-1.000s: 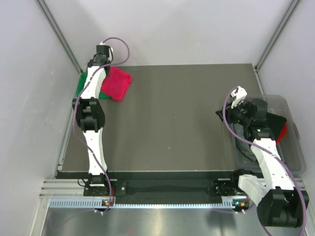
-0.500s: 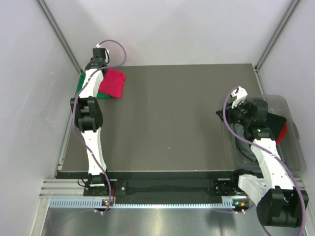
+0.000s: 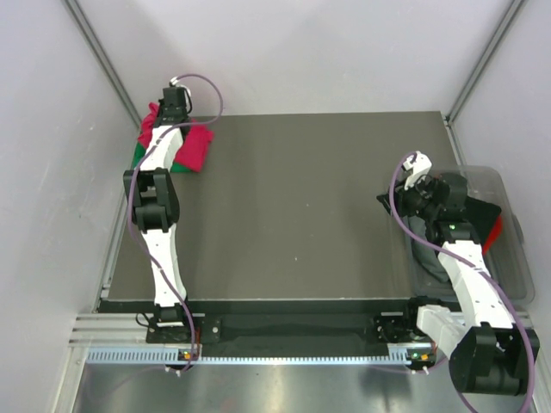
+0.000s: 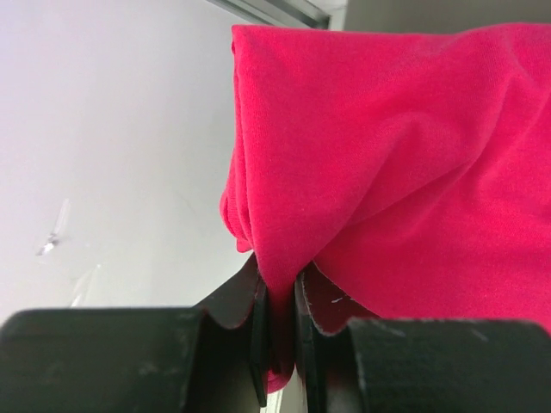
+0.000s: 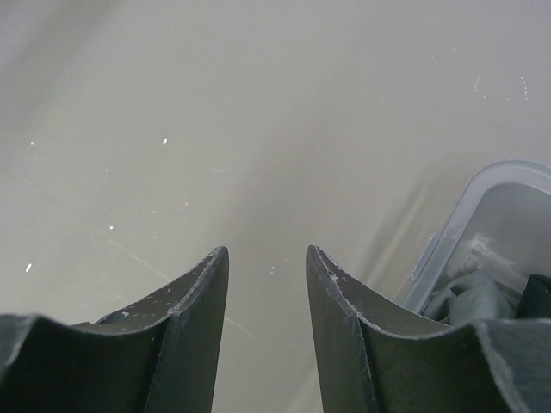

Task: Fold and stack the t-shirts
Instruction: Neatly place the folded tshirt to the corner, then reset both grippers

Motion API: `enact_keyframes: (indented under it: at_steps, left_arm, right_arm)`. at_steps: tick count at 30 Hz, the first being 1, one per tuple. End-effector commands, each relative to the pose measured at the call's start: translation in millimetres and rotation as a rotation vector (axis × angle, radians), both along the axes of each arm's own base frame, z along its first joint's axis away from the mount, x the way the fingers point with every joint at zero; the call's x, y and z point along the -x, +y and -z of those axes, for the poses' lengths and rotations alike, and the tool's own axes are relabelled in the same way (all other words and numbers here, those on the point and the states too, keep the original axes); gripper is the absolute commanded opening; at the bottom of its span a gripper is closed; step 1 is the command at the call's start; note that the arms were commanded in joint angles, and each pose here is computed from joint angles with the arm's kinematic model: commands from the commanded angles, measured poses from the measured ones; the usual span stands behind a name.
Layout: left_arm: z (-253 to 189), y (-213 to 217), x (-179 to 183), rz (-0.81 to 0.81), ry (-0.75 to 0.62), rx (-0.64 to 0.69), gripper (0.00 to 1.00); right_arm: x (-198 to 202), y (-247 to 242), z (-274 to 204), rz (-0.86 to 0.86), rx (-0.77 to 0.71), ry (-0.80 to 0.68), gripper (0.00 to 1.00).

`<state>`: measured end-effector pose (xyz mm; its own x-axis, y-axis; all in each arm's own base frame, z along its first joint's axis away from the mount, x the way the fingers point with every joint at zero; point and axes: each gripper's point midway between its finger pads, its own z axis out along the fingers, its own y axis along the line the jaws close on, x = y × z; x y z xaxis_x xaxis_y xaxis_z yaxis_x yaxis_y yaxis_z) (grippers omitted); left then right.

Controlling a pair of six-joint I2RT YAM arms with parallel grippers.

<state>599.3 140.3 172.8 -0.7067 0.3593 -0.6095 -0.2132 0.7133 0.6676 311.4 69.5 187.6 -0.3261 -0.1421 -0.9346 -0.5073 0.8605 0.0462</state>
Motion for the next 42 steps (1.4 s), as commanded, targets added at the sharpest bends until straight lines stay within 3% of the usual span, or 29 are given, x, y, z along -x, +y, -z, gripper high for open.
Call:
enact_keyframes:
  at_steps: [1,13,16,18,20,23,27,30,31,32,34,36,37,38,42]
  left_arm:
    - [-88.6,16.4,5.1,-0.068,-0.219,-0.062,0.0]
    - [-62.2,34.3,-4.7,-0.129,-0.167,-0.172,0.0]
    - [-60.4,42.5,-7.5,-0.185,-0.2,-0.199,0.64]
    - [-62.7,37.5,-11.4,-0.182,-0.23,-0.228,0.96]
    - [-66.9,26.7,-7.2,-0.202,-0.257,-0.242,0.99]
    - [-72.5,12.3,0.0,-0.219,-0.308,-0.159,0.99]
    - [-80.2,-45.3,6.9,-0.112,-0.321,-0.107,0.99]
    - [-75.7,-93.8,28.6,0.006,-0.268,-0.037,0.99]
    - [-87.5,-117.3,40.2,0.038,-0.294,0.024,0.99]
    - [-61.4,-134.8,53.8,0.112,-0.186,0.08,0.99]
    - [-64.3,-165.2,80.3,0.219,-0.142,0.221,0.99]
    - [-29.8,-205.2,113.3,0.343,-0.018,0.427,0.99]
    - [-45.8,-213.7,130.0,0.391,-0.041,0.489,0.99]
    - [-22.3,-218.7,149.6,0.395,0.004,0.547,0.99]
    - [-23.8,-245.5,189.2,0.581,-0.089,0.688,0.99]
  right_arm:
    - [-5.9,-2.1,-10.3,-0.009,0.002,-0.054,0.42]
    - [-6.3,-2.4,-6.3,-0.012,0.009,-0.048,0.42]
    - [-6.7,-3.2,-5.0,-0.011,0.008,-0.043,0.42]
    - [-6.2,-2.4,-4.5,-0.015,0.006,-0.042,0.42]
    - [-6.0,-2.7,-3.9,-0.015,0.005,-0.04,0.43]
    - [-6.5,-4.0,-5.6,-0.008,0.005,-0.045,0.44]
    - [-4.2,-6.4,-8.1,0.0,0.002,-0.065,0.47]
    - [-4.2,-8.4,-9.8,0.009,0.004,-0.071,0.55]
    - [-4.4,-8.7,-8.5,0.01,0.004,-0.07,0.66]
    - [-4.5,-9.0,-8.4,0.013,0.0,-0.066,0.71]
    - [-5.3,-8.8,-6.0,0.021,-0.011,-0.048,0.99]
    - [-10.0,-7.9,-2.3,0.026,-0.019,0.0,1.0]
    - [-12.4,-3.4,0.9,0.018,-0.004,0.022,1.0]
    - [-14.6,-2.1,20.3,0.012,0.033,0.1,1.0]
    - [-35.3,22.4,32.3,-0.061,0.154,0.19,1.0]
